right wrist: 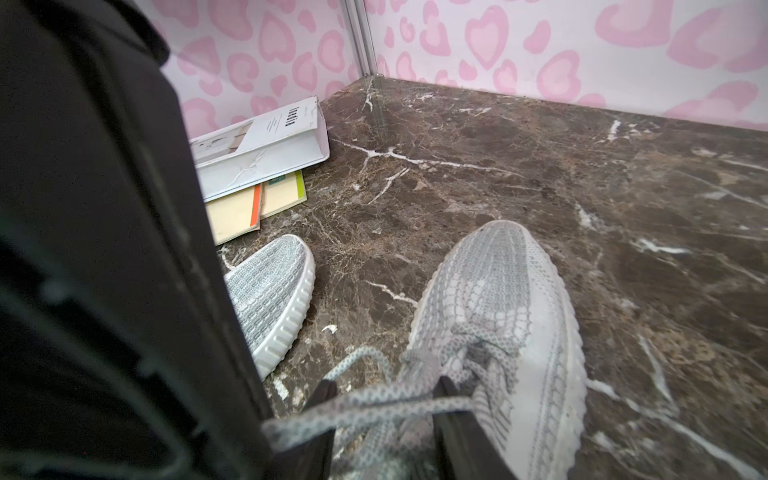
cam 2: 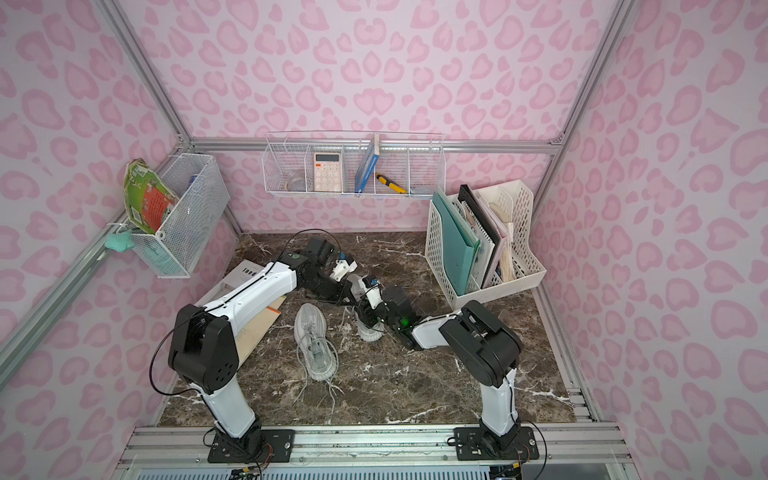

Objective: Tie the shoes
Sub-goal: Tie the shoelace on the shoe.

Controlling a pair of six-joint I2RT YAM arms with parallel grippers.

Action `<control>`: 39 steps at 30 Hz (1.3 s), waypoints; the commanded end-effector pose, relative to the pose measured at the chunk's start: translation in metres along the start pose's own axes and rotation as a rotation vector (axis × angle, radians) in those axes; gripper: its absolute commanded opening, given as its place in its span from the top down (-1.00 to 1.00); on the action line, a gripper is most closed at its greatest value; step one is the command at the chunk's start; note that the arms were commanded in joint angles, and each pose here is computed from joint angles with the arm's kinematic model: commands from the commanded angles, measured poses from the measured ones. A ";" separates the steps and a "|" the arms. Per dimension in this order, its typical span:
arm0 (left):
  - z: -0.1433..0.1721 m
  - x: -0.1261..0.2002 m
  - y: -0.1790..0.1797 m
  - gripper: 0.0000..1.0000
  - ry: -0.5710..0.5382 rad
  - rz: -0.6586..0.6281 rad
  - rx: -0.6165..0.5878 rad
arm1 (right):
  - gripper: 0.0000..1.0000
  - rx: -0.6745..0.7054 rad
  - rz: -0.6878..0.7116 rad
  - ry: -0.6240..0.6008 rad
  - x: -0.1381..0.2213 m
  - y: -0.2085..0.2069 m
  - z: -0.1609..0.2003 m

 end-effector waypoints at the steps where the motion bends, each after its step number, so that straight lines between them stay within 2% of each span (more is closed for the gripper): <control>1: 0.007 0.002 -0.006 1.00 0.036 0.048 0.026 | 0.15 0.015 0.061 -0.100 0.003 -0.006 -0.016; 10: 0.005 0.001 -0.010 1.00 0.034 0.094 0.036 | 0.22 0.062 0.154 -0.149 0.007 -0.014 -0.017; 18: 0.003 -0.001 -0.009 1.00 0.038 0.100 0.049 | 0.12 0.116 0.177 -0.172 0.009 -0.016 -0.011; 22: 0.001 -0.001 -0.009 1.00 0.036 0.097 0.050 | 0.24 0.144 0.168 -0.180 0.013 -0.015 -0.008; 26: 0.000 -0.001 -0.008 1.00 0.035 0.094 0.055 | 0.57 0.153 0.152 -0.179 0.015 -0.014 -0.006; 29: -0.001 -0.001 -0.008 1.00 0.033 0.094 0.054 | 0.72 0.158 0.133 -0.177 0.018 -0.014 -0.004; 39: -0.007 -0.003 -0.004 1.00 0.021 0.069 0.061 | 1.00 0.138 0.041 -0.162 0.024 -0.012 -0.003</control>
Point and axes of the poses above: each gripper's point midway between its finger pads, its own x axis back along the fingers, its own y axis along the line the jaws close on, z = x × y, the point moved 7 cm from there along x, back along the fingers, and after that the axes turned 1 degree about x, right-handed, at the moved point
